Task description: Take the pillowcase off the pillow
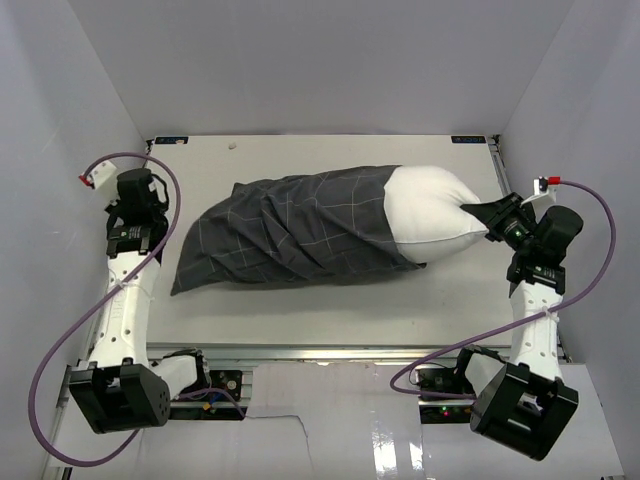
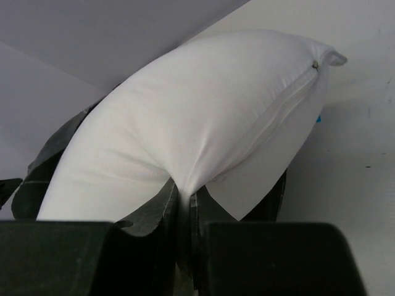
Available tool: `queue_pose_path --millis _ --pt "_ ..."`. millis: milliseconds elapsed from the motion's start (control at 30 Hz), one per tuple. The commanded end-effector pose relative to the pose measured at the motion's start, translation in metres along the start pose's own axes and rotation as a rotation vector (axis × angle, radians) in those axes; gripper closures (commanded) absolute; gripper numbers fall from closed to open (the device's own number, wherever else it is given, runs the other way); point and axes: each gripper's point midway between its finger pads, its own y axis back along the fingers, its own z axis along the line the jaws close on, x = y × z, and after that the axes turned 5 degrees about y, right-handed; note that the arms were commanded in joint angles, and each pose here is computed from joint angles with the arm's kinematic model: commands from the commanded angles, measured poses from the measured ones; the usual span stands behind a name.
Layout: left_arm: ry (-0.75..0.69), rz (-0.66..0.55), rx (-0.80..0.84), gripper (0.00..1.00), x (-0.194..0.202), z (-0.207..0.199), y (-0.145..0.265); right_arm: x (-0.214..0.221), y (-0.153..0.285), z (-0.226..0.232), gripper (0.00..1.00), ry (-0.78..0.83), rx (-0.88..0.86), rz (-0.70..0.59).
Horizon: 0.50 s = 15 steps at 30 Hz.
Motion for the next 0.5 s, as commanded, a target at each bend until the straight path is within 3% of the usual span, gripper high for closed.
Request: queue_pose_path --millis 0,233,300,333,367,400,433,467 --pt "0.07 -0.177 -0.183 1.0 -0.051 0.043 -0.003 -0.066 0.013 0.02 0.92 0.172 0.015 -0.198" --pt "0.208 -0.127 -0.182 1.0 -0.071 0.049 -0.014 -0.069 0.018 0.016 0.92 0.172 0.032 -0.209" --pt "0.155 -0.052 -0.023 1.0 -0.06 0.022 -0.016 -0.063 0.016 0.014 0.92 0.169 0.018 -0.186" --pt "0.121 0.086 0.185 1.0 -0.035 -0.013 -0.009 -0.061 0.016 0.013 0.92 0.169 0.019 -0.184" --pt "0.108 0.152 0.282 0.99 -0.02 -0.027 -0.003 -0.061 0.016 0.013 0.92 0.172 0.015 -0.187" --pt "0.11 0.273 0.428 0.77 0.01 -0.043 0.012 -0.059 0.016 0.013 0.92 0.169 0.009 -0.182" --pt "0.121 0.283 0.426 0.63 0.02 -0.039 0.013 -0.058 0.016 0.014 0.92 0.172 0.001 -0.183" --pt "0.137 0.337 0.525 0.5 0.033 -0.049 0.026 -0.059 0.016 0.016 0.92 0.175 -0.009 -0.189"
